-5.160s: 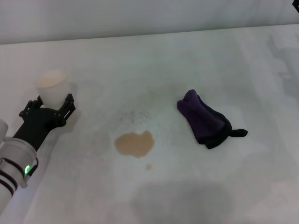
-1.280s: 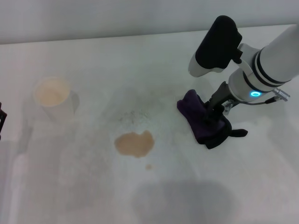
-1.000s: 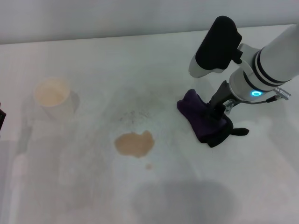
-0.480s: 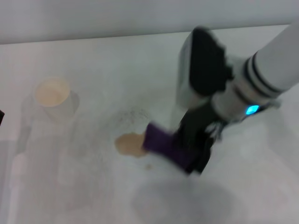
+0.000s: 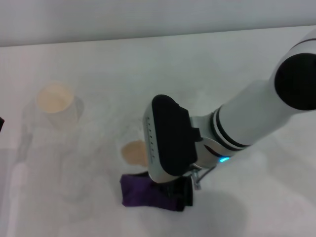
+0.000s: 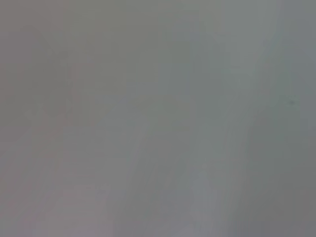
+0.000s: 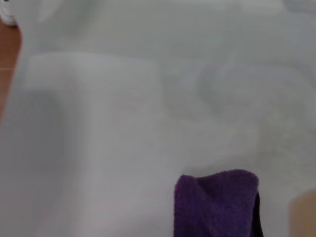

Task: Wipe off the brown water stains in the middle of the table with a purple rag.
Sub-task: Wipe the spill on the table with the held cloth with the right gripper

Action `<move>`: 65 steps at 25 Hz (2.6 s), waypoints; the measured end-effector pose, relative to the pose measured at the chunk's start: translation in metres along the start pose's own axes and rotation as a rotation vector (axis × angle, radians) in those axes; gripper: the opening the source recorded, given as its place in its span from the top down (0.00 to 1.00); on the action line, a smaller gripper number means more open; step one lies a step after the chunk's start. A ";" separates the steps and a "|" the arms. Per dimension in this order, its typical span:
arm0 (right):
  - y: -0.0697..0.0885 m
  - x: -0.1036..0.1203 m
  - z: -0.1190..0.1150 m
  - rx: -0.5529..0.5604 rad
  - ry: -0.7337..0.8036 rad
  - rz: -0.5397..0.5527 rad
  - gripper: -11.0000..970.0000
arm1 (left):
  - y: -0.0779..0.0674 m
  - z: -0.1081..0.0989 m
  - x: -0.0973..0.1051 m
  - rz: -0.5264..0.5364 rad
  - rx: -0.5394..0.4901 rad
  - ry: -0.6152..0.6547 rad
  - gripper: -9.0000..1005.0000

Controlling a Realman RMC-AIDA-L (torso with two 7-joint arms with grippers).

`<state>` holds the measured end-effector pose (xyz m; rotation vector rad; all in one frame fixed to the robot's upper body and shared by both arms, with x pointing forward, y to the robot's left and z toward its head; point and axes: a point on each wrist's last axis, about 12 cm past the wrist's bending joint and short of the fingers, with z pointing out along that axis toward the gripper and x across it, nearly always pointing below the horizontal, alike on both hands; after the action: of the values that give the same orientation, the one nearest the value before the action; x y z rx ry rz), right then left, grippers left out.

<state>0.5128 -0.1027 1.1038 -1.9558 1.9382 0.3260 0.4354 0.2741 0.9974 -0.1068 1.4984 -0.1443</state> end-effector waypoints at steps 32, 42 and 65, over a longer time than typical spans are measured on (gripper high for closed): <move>-0.015 -0.026 0.034 -0.011 -0.085 0.084 0.91 | 0.008 -0.005 -0.003 0.027 -0.015 -0.027 0.11; -0.053 -0.005 0.029 0.129 -0.107 0.207 0.91 | 0.008 -0.005 -0.003 0.027 -0.011 -0.030 0.11; -0.096 0.083 -0.009 0.400 0.038 0.464 0.83 | 0.008 -0.005 -0.005 0.027 -0.014 -0.041 0.11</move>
<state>0.6097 -0.1828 1.0867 -1.2652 2.2597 0.0102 0.4301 0.2830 1.0002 -0.1002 1.4599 -0.1089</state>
